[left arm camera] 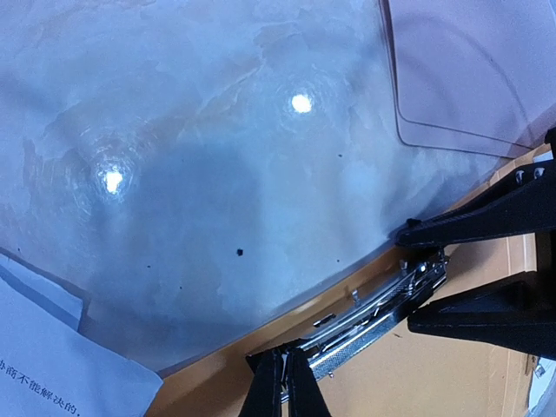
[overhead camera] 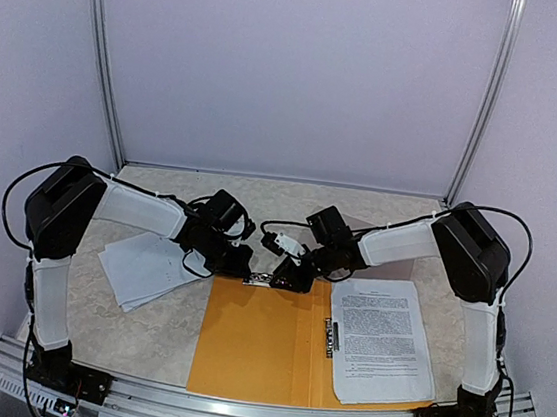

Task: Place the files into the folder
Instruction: Open the spring clip on the folder with some files.

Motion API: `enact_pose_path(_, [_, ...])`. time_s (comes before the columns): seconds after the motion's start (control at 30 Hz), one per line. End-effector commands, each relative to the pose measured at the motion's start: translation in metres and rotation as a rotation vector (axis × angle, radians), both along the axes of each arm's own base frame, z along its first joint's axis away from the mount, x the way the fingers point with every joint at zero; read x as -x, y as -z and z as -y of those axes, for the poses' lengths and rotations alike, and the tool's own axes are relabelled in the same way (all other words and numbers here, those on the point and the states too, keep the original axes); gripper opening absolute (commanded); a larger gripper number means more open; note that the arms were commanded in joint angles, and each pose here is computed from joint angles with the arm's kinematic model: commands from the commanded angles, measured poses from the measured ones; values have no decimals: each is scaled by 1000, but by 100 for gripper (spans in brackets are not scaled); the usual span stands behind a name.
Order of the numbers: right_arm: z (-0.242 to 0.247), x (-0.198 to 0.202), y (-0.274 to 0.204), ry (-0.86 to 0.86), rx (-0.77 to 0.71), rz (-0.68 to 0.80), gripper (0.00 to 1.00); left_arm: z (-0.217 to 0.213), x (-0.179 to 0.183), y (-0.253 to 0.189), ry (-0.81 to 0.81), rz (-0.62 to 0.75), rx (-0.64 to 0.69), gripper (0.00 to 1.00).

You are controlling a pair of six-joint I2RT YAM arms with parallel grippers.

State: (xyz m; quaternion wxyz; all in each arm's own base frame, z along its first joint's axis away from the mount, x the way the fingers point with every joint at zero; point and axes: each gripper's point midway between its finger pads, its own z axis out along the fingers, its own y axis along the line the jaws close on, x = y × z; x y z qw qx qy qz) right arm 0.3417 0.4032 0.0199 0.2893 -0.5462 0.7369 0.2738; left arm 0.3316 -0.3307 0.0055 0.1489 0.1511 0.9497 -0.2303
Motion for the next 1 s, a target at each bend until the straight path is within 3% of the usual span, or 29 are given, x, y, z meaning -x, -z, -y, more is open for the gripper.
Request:
enact_pose_path(0.0, [64,8,93,219,336,-126,0,-65,123,102,84,-394,-356,0])
enact_pose_path(0.97, [69,2,97,322,361,-143,0,-19,129,31,166,-295,-172,0])
